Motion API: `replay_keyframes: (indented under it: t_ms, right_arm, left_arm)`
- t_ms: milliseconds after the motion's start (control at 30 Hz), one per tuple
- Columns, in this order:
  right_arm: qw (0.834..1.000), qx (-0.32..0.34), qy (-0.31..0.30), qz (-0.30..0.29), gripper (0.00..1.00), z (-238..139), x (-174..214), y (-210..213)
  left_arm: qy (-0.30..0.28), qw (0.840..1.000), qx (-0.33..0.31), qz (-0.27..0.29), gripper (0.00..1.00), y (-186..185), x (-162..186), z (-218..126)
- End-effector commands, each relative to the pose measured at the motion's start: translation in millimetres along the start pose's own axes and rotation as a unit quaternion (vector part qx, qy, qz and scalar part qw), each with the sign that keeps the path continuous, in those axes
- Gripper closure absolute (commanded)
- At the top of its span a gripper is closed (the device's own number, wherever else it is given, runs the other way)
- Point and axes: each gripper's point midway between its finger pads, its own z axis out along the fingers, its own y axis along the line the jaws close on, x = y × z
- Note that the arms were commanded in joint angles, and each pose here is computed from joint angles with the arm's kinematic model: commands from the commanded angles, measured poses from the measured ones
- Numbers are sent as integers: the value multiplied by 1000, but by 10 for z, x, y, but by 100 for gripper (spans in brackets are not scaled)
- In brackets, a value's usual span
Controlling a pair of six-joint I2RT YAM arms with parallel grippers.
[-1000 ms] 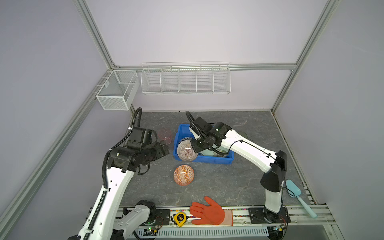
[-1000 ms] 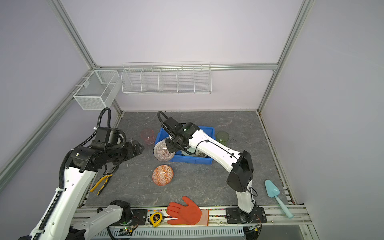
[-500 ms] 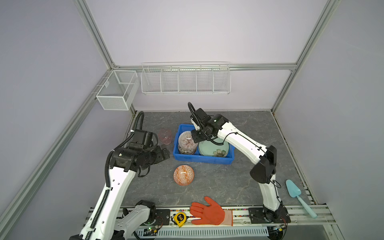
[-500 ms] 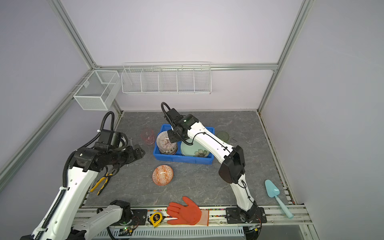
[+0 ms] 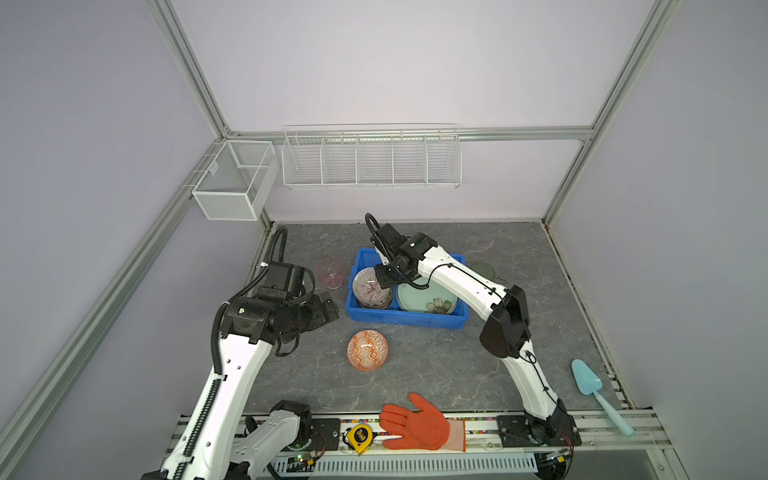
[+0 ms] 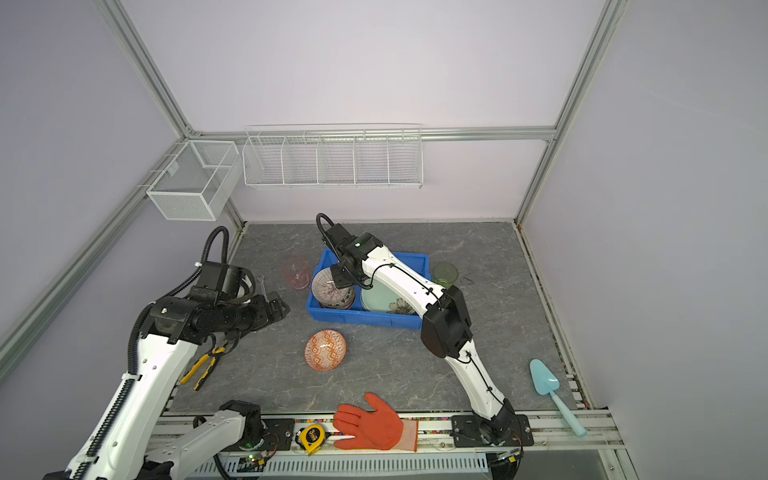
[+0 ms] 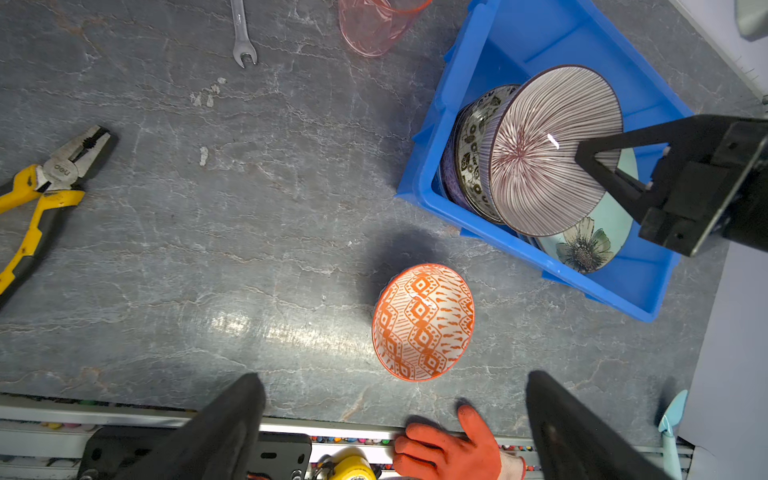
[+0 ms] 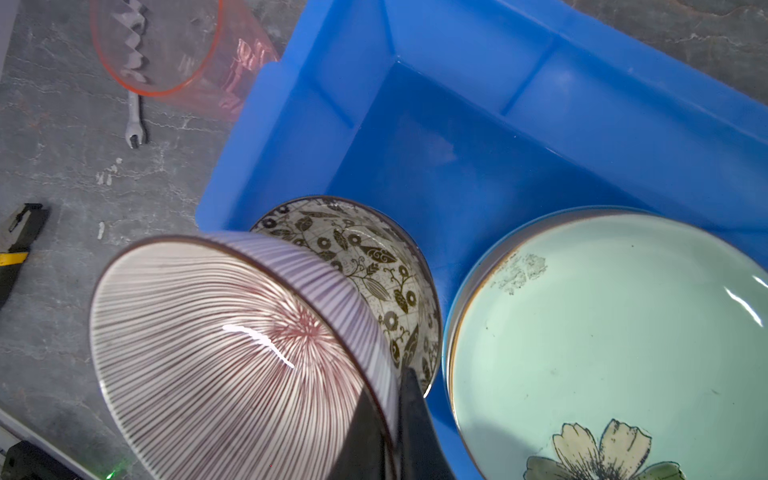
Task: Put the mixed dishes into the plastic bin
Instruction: 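Lower the striped bowl onto the nested bowls in the bin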
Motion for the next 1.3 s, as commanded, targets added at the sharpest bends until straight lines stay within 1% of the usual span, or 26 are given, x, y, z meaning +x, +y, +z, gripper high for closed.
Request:
replay_keyframes:
  t_ms: [0, 500, 833, 867, 1100, 1267]
  right_arm:
    - [999, -9, -35, 3, 93, -71, -207, 7]
    - [1000, 4, -20, 1, 93, 191, -138, -50]
    - [1000, 14, -5, 0, 93, 279, -27, -100]
    - [1000, 11, -16, 0, 93, 288, -72, -88]
    - [1000, 17, -15, -3, 87, 305, -30, -125]
    - [1000, 17, -21, -4, 85, 248, -50, -113]
  left_arm:
    - [15, 1000, -4, 5, 2, 57, 87, 21]
    - [31, 1000, 0, 5, 2, 57, 135, 140]
    - [37, 999, -1, 3, 2, 78, 171, 192]
    - [38, 999, 0, 4, 2, 75, 174, 196]
    - [42, 999, 2, 1, 2, 72, 186, 227]
    - [41, 999, 4, 0, 2, 68, 190, 219]
